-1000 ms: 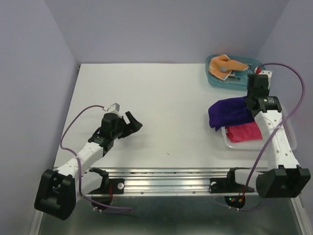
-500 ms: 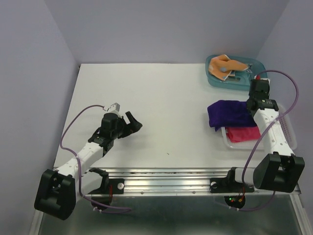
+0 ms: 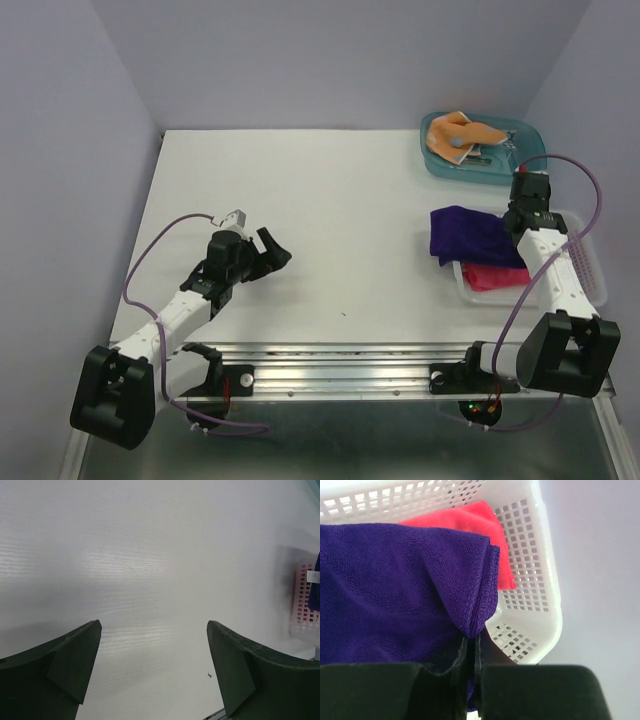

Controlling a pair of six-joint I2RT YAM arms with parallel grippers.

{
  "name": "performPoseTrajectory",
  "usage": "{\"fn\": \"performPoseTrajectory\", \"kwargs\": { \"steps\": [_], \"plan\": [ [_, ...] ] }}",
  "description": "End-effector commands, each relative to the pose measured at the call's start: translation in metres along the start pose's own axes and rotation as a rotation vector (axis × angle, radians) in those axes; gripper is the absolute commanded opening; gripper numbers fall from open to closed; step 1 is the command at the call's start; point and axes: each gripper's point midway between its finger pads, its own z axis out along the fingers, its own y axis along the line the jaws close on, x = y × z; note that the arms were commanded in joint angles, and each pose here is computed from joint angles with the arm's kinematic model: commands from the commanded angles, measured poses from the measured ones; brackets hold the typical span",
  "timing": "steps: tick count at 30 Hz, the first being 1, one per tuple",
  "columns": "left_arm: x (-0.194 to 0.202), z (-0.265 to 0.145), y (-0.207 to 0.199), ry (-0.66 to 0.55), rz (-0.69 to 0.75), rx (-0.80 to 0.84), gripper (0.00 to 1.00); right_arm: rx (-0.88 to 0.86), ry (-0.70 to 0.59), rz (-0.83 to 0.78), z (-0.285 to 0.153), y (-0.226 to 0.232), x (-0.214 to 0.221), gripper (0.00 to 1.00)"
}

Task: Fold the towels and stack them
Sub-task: Neatly place the folded towel into the bin

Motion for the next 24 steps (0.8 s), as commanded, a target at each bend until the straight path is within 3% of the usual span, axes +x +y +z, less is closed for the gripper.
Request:
{"fn": "performPoseTrajectory", "kwargs": {
  "steps": [1, 8, 24],
  "plan": [
    [-0.015, -0.002, -0.016, -0.05, 0.034, 0.058, 0.99, 0.066, -0.007, 0.005, -0.003, -0.016, 0.002, 0.01],
    [-0.016, 0.0, -0.014, -0.054, 0.032, 0.05, 0.99, 0.128, 0.011, -0.008, -0.002, -0.029, 0.01, 0.01],
    [-0.015, 0.001, -0.013, -0.049, 0.033, 0.045, 0.99, 0.223, -0.094, -0.018, 0.008, -0.046, -0.019, 0.01]
  ]
}}
